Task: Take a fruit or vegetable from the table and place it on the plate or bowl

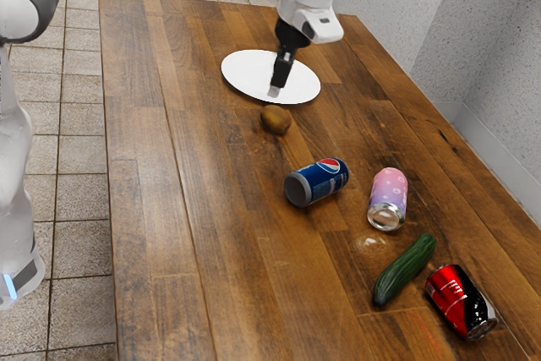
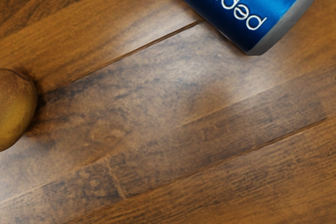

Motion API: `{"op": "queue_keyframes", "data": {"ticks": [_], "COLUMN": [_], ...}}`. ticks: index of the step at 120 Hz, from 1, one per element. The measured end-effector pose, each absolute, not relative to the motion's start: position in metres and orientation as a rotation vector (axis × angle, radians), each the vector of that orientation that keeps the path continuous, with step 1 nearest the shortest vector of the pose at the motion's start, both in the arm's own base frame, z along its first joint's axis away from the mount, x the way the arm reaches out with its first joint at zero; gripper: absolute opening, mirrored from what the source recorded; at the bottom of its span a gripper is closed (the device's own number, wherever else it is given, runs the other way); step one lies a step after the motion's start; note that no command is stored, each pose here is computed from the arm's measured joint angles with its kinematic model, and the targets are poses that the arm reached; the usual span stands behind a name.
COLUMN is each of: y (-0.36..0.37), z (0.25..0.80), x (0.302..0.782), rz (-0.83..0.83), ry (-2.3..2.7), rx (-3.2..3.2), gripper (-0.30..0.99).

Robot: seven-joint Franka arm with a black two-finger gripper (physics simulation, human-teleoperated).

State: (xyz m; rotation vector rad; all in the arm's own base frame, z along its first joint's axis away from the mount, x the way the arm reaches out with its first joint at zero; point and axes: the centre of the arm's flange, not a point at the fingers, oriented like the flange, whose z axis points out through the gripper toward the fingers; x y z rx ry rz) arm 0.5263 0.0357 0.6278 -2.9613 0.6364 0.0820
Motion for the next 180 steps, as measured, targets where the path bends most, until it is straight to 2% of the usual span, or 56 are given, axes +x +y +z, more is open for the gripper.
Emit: {"op": "queue_keyframes", "data": {"ticks": [18,36,70,83,102,146,180], "y": [0.033,0.040,0.147,0.187,0.142,0.145,0.186], "z": [0.616,0.580,0.540,0.549,0.541,0.530,0.508], "x": [0.537,0.534,0.515,0.546,0.592,0.590,0.589], "rz": [0.087,0.194,0.310,0.262,0.245,0.222,0.226], "ry": [0.911,1.143,1.200,1.202,1.456,1.656,1.664], "rx": [-2.922,-2.878,-2.939,-2.919,-2.800,-2.756,-2.799], "gripper": [0.69,0.69,0.69,0.69,0.69,0.69,0.69]}}
